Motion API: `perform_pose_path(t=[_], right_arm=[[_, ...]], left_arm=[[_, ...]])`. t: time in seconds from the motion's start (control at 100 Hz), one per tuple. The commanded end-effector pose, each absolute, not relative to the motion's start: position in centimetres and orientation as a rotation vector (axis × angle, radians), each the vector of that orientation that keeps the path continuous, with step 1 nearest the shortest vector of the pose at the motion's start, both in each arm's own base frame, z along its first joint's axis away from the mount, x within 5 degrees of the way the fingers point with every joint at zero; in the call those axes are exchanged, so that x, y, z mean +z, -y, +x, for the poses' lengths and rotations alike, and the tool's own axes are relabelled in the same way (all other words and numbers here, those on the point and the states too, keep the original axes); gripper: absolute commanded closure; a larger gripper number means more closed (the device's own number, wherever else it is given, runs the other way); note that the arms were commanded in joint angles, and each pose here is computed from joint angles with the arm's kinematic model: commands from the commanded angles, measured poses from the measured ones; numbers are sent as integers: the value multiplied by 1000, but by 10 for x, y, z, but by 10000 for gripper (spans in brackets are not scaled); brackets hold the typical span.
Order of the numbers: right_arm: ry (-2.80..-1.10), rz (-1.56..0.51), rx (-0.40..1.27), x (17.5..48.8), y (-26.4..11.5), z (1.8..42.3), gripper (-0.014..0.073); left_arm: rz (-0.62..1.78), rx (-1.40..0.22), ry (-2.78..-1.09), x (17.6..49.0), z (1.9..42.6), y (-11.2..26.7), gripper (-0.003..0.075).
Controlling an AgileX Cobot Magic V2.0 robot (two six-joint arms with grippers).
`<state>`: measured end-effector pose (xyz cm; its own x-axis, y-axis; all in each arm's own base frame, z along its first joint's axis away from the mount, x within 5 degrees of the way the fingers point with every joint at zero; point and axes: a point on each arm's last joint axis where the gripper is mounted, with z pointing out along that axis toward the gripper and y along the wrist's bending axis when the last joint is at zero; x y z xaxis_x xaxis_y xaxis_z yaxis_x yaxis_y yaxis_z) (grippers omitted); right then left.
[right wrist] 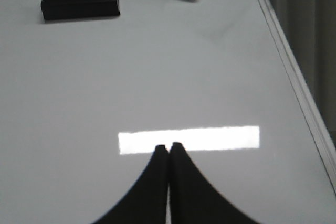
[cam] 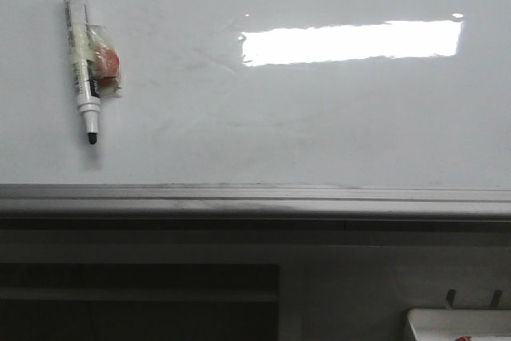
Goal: Write number 2 on whiteboard
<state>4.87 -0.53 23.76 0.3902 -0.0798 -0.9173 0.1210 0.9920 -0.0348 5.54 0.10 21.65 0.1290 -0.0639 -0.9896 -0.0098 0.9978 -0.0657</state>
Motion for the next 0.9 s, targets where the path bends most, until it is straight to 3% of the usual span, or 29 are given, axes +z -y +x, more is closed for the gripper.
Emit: perform_pose_path(t=[0.0,0.12,0.28,0.45,0.69,0.76,0.89], right_arm=[[-1058,39,-141,239,5,44,655],[-1126,84,-85,243,6,45,655],[-1422,99,-59,264,4,40,655],[-1734,111,-31,279,1,31,655],[-1812,148,137,285,-8,27,655],[-1812,149,140,285,-8,27,655],[-1812,149,140,285,-8,27,655]], left_arm=[[-56,-49,-1329,223,52,-1,741],[-62,-58,-1261,230,50,-1,741],[-112,-114,-1279,246,47,-1,741],[35,93,-1418,280,44,-2,741],[3,38,-1392,306,46,-1,732],[-1,8,-1393,306,47,-1,668],[12,-39,-1329,305,49,2,468]])
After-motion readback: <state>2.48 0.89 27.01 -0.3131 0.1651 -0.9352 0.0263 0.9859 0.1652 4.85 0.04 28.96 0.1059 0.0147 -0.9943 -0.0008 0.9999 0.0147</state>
